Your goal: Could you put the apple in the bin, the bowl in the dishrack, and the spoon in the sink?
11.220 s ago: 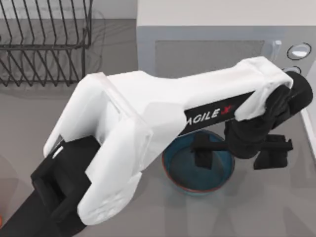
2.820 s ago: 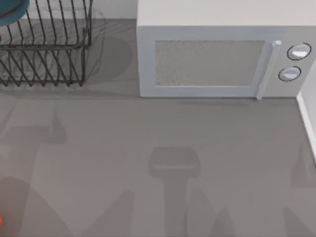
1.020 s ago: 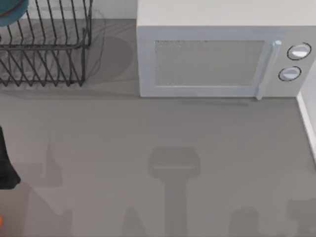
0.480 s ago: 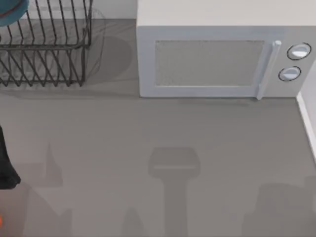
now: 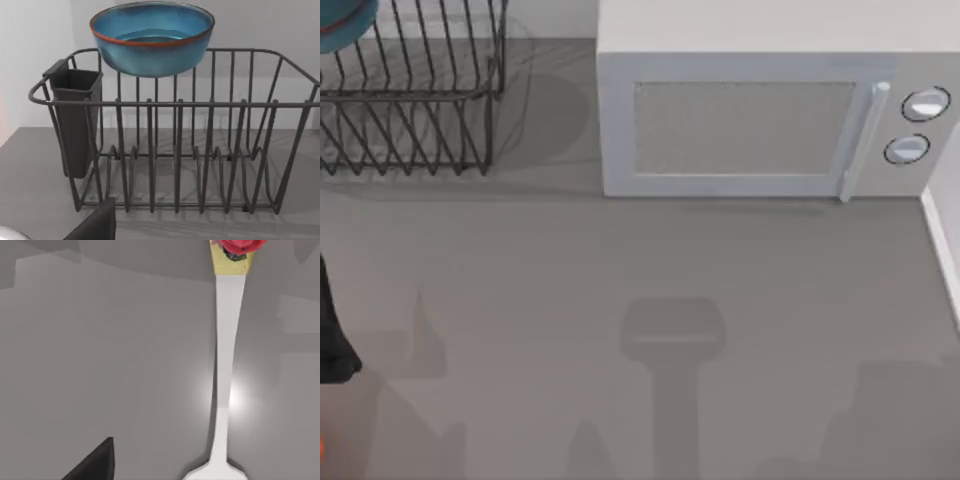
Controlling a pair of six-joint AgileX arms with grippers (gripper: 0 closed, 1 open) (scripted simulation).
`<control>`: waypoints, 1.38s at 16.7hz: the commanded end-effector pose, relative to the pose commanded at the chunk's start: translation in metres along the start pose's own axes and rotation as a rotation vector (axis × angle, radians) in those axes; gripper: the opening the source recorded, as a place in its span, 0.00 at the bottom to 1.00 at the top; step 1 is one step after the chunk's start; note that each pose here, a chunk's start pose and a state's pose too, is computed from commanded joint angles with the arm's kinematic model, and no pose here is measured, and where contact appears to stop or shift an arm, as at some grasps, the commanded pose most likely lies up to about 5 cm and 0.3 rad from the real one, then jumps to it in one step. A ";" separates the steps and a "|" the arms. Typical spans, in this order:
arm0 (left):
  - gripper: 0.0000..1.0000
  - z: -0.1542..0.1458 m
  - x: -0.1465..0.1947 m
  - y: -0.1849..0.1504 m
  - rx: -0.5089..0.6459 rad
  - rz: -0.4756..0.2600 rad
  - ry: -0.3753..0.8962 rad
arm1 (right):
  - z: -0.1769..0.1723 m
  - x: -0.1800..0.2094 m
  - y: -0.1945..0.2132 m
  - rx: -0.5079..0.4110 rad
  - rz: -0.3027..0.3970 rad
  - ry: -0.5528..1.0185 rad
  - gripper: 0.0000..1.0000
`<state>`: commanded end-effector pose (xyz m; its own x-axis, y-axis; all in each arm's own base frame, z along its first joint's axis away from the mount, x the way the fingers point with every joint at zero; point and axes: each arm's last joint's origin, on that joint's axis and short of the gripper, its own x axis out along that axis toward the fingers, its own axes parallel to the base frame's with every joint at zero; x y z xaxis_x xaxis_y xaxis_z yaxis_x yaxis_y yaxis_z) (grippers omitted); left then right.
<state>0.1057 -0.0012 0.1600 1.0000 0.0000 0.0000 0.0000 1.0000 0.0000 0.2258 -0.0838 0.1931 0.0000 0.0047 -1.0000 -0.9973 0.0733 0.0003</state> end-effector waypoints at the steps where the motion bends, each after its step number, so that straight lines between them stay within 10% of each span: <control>1: 1.00 0.000 0.000 0.000 0.000 0.000 0.000 | 0.000 0.001 0.000 0.000 0.001 0.000 1.00; 17: 1.00 0.000 0.000 0.000 0.000 0.000 0.000 | -0.001 0.100 0.000 0.003 0.003 0.000 1.00; 23: 1.00 0.000 0.000 0.000 0.000 0.000 0.000 | -0.001 0.100 0.000 0.003 0.003 0.000 0.55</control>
<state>0.1057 -0.0012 0.1600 1.0000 0.0000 0.0000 0.0000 1.0000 0.0000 0.2257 -0.0846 0.0931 -0.0030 0.0052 -1.0000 -0.9971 0.0767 0.0034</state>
